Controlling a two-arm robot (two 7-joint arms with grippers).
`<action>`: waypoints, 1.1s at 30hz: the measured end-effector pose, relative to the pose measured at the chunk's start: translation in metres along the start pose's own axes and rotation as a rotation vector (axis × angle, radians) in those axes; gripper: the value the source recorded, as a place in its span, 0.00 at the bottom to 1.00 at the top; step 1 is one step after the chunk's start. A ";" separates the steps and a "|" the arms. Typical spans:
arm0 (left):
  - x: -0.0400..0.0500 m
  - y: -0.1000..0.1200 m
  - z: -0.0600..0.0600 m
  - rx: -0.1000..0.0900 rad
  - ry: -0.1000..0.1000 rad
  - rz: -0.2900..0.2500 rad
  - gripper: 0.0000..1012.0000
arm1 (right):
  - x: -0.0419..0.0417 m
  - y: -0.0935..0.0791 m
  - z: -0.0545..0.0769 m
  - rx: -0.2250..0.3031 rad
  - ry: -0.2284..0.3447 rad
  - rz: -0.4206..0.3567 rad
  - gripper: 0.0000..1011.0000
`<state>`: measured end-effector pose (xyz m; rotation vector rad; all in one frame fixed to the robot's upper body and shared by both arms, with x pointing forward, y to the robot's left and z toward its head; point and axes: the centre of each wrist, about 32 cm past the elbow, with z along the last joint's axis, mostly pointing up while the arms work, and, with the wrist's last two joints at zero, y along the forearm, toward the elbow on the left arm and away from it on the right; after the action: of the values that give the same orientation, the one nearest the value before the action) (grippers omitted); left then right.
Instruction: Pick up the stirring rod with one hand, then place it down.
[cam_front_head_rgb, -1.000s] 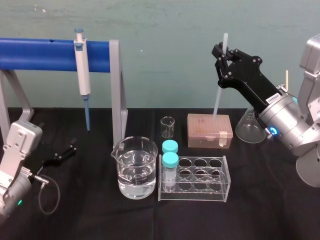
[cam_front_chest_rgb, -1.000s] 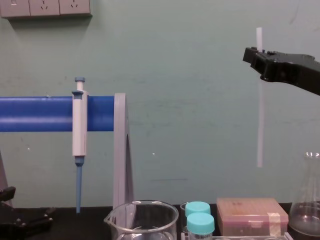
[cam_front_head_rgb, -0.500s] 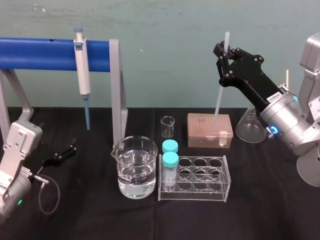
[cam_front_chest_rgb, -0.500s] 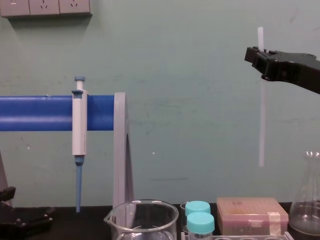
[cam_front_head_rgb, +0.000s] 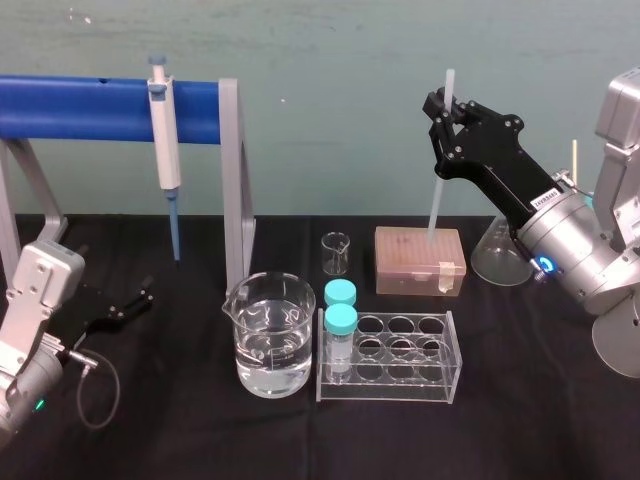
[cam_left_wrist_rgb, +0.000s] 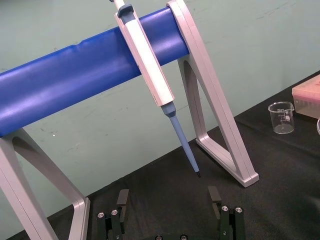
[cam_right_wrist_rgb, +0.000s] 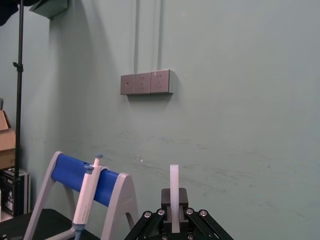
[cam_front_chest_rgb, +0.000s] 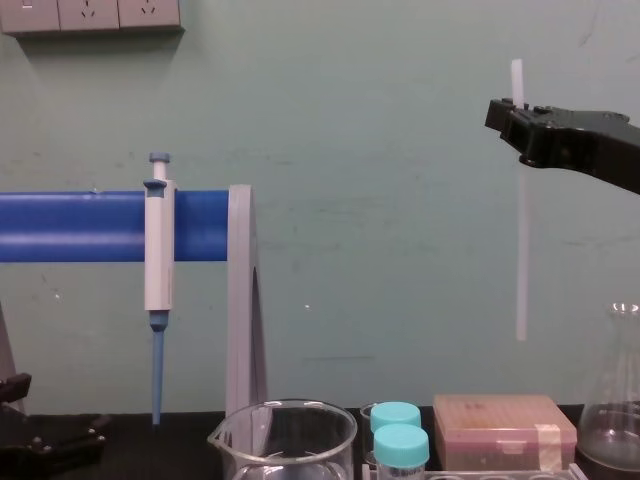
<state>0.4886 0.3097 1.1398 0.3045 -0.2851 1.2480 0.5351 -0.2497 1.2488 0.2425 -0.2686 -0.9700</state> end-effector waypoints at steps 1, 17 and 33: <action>0.0000 0.000 0.000 0.000 0.000 0.000 0.99 | -0.0002 0.000 0.000 -0.001 0.000 0.000 0.07; 0.0000 0.000 0.000 0.000 0.000 0.000 0.99 | -0.0013 -0.002 0.000 -0.007 0.004 0.006 0.07; 0.0000 0.000 0.000 0.000 0.000 0.000 0.99 | -0.0005 -0.002 -0.002 -0.010 0.008 0.011 0.07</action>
<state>0.4886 0.3097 1.1398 0.3045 -0.2851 1.2479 0.5338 -0.2502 1.2467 0.2351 -0.2574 -0.9591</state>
